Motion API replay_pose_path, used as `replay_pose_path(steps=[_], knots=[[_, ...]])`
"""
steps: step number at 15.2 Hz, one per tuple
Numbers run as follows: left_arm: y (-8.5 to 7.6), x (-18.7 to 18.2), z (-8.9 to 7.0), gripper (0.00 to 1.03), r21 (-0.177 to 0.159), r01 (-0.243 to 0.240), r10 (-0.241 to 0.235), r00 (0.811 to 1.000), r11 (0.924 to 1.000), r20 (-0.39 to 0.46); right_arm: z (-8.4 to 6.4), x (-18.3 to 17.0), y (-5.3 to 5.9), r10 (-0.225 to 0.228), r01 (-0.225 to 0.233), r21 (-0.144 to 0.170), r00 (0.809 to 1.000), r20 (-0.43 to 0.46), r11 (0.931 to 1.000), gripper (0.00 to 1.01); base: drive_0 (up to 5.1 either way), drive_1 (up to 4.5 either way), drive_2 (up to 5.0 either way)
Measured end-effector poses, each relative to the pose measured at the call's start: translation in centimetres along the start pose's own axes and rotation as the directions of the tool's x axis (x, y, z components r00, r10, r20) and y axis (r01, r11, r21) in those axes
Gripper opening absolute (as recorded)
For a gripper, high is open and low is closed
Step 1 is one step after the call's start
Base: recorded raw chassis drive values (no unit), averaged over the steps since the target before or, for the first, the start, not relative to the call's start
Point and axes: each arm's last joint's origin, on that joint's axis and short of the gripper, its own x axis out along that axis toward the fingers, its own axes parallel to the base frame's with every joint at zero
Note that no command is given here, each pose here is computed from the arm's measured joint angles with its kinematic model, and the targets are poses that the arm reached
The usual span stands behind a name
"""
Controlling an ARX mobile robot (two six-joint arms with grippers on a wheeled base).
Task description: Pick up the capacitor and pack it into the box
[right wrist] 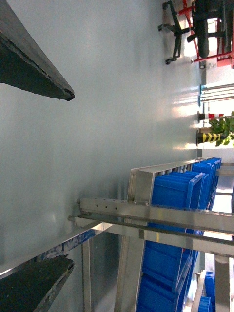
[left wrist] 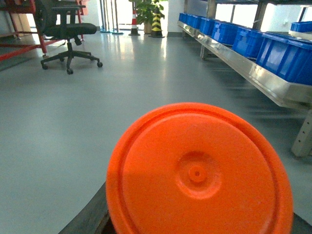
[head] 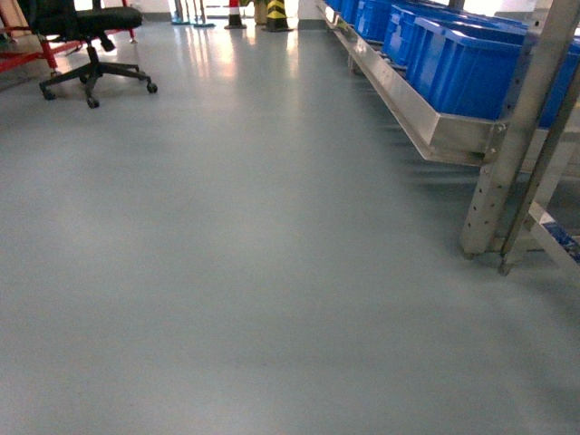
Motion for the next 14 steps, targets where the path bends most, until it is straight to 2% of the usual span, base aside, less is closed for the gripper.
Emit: replay_pose_path(steps=[14], knots=[[0.0, 0.0, 0.01, 0.44, 0.0, -0.001, 0.001, 1.0, 1.0, 0.001, -0.01, 0.0, 0.0, 0.0, 0.0, 0.0, 1.0, -0.002, 1.0, 0.98, -5.0, 2.46, 2.5]])
